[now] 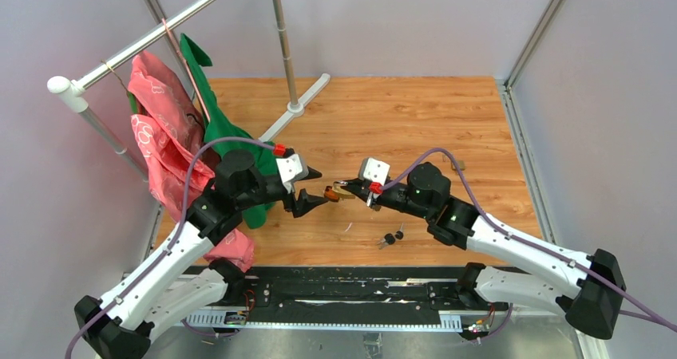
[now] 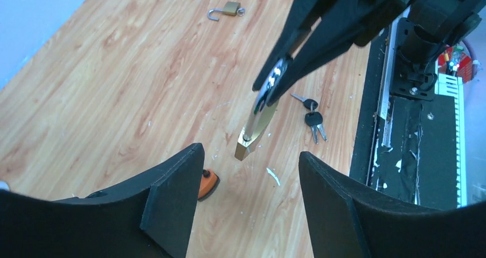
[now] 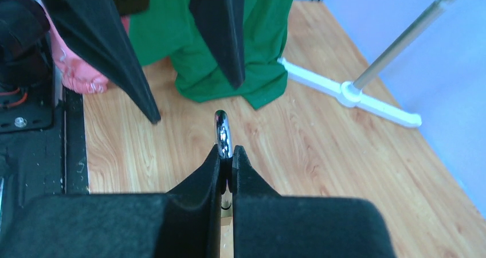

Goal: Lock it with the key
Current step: Lock the lock.

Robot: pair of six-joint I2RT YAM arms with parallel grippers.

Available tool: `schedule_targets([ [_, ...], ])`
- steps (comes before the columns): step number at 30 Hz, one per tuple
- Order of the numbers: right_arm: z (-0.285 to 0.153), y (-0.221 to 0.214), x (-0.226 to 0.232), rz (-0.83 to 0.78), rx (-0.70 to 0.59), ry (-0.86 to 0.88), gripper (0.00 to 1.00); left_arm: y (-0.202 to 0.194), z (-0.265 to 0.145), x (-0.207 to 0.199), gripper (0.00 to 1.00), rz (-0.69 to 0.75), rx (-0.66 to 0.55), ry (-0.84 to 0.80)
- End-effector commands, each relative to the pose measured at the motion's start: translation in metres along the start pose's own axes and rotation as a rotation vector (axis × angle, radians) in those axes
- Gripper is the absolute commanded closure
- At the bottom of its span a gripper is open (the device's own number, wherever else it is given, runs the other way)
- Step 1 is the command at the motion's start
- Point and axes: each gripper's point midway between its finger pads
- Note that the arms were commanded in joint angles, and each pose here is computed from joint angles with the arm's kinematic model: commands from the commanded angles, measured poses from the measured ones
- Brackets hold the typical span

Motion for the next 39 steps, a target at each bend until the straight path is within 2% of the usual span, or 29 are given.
schedule_targets([
  [1,-0.009,0.069,0.012,-0.042,-0.182,0.043,1.00,0.000,0.004,-0.010,0.29,0.086,-0.059,-0.067],
  [5,-0.010,0.088,0.017,-0.057,-0.215,0.076,1.00,0.010,0.013,-0.006,0.30,0.063,-0.122,-0.047],
  [13,-0.012,0.112,0.030,-0.067,-0.273,0.138,1.00,0.014,0.019,-0.017,0.35,0.114,-0.161,-0.105],
  [18,-0.010,0.110,0.035,-0.065,-0.268,0.159,1.00,0.016,0.023,-0.023,0.54,0.123,-0.163,-0.124],
  [24,-0.013,0.116,0.036,-0.069,-0.285,0.166,1.00,0.011,0.027,-0.025,0.55,0.096,-0.151,-0.125],
  [30,-0.013,0.119,0.038,-0.074,-0.292,0.175,1.00,0.010,0.026,-0.026,0.74,0.114,-0.152,-0.129],
  [35,-0.014,0.122,0.039,-0.074,-0.302,0.183,1.00,0.005,0.027,-0.026,0.73,0.127,-0.146,-0.128],
  [37,-0.014,0.123,0.040,-0.075,-0.304,0.187,1.00,0.005,0.027,-0.026,0.63,0.129,-0.145,-0.127],
  [39,-0.014,0.123,0.040,-0.076,-0.304,0.188,1.00,0.006,0.027,-0.026,0.61,0.133,-0.147,-0.127],
])
Point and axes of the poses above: each gripper's point midway between its finger pads, its own z axis out along the fingers, its own x axis along the line the jaws close on, y = z × x, and after that the axes turned 13 degrees about z, right-handed
